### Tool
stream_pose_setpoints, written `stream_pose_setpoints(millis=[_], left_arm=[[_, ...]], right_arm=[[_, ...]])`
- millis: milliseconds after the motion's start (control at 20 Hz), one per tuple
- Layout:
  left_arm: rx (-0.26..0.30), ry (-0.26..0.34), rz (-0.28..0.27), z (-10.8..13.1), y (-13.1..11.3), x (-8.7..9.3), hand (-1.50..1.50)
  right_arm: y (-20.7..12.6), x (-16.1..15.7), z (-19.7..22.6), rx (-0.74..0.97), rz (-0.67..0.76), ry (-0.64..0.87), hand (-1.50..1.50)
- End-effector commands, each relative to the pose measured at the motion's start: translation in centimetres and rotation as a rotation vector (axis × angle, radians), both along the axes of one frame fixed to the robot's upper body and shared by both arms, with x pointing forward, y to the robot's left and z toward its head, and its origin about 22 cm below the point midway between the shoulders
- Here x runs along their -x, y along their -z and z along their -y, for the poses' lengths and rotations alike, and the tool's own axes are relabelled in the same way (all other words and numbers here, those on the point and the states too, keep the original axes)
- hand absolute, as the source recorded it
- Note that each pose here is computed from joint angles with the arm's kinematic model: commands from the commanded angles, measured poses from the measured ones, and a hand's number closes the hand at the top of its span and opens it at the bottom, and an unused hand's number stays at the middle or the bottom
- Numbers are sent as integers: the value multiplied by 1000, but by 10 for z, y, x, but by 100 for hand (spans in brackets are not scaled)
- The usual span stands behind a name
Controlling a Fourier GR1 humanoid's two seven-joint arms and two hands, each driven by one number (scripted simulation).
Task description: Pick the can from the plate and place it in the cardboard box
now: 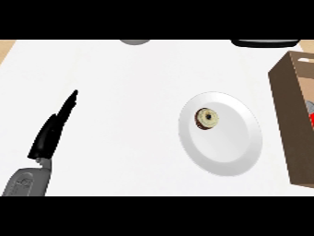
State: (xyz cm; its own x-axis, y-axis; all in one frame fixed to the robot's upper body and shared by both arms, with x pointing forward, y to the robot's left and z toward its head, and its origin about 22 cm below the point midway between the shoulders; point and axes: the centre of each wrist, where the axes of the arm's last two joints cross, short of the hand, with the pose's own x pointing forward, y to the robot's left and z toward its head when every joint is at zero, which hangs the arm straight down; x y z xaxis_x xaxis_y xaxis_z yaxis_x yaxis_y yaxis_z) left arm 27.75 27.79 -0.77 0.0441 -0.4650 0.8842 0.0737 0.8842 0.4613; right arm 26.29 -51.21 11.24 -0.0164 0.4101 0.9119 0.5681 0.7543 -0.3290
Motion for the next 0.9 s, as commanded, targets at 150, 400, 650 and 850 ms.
stream_pose_setpoints(millis=[150,400,650,850], left_arm=[[-4,6,10,-7,4,0,0],[17,0,-10,12,-1,-8,0],[22,18,-11,8,7,6,0],[11,12,18,-1,-9,-4,0]], right_arm=[[11,22,52,-40,138,98,-150],[26,69,84,-50,207,138,-150],[26,111,110,-43,207,133,-150],[49,116,105,16,159,140,-150]])
